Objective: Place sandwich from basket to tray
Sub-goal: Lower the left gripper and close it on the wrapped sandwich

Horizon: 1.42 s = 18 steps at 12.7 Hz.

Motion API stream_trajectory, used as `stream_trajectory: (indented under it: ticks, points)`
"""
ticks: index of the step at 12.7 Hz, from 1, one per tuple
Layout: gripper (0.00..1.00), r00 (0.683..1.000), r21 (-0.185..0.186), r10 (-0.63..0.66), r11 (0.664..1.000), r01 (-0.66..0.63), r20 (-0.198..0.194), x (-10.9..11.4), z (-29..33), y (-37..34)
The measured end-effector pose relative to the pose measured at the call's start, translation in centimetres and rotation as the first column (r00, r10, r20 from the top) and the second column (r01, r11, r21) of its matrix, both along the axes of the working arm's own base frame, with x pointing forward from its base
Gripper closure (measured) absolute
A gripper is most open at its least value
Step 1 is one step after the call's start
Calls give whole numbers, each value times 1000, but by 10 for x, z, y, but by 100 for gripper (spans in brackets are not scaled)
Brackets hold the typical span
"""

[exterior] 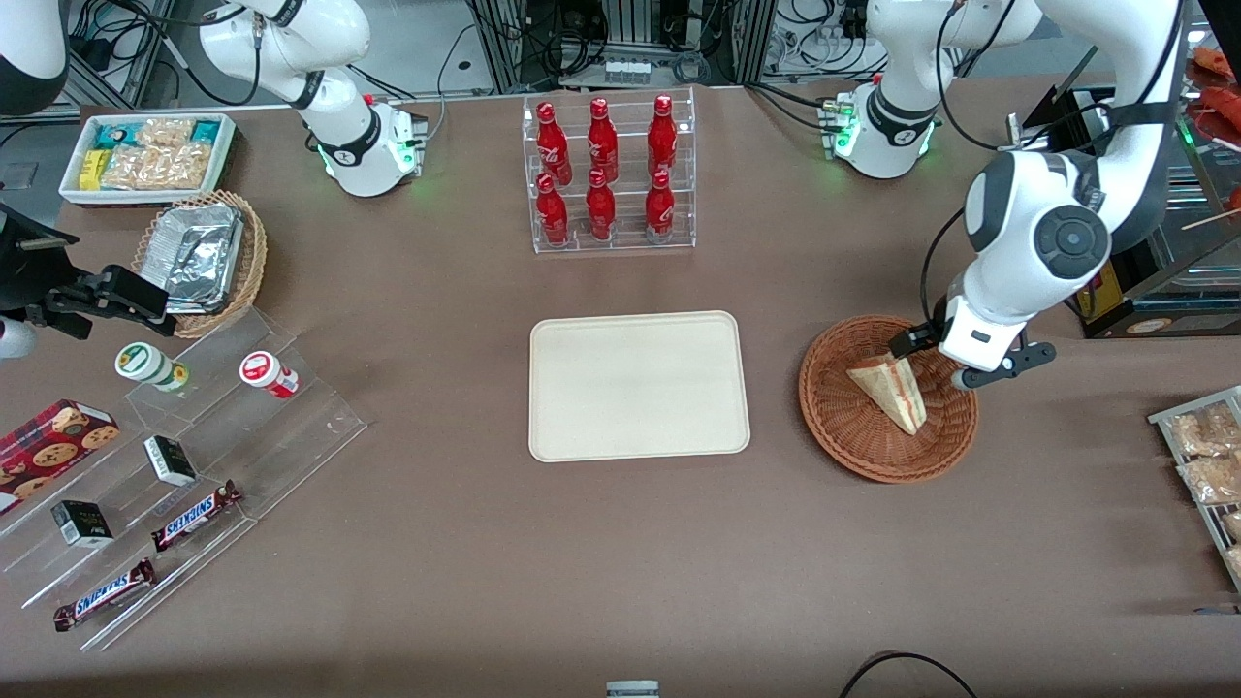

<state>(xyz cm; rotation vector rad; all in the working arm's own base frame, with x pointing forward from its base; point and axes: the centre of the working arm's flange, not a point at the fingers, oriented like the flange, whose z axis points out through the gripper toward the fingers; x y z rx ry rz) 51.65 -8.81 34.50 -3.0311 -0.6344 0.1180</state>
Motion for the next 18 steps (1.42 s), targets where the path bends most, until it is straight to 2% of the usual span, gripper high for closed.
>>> stream_trajectory:
  ticks: [3,6,11,18]
  points:
    - [0,982,5,187,982,-187,31,3,-13,-3]
    - [0,940,-1,338,941,-338,55,9,-32,-4]
    - [0,923,3,381,924,-382,45,12,-60,-6]
    - [0,917,32,400,916,-399,-1,8,-89,-5]
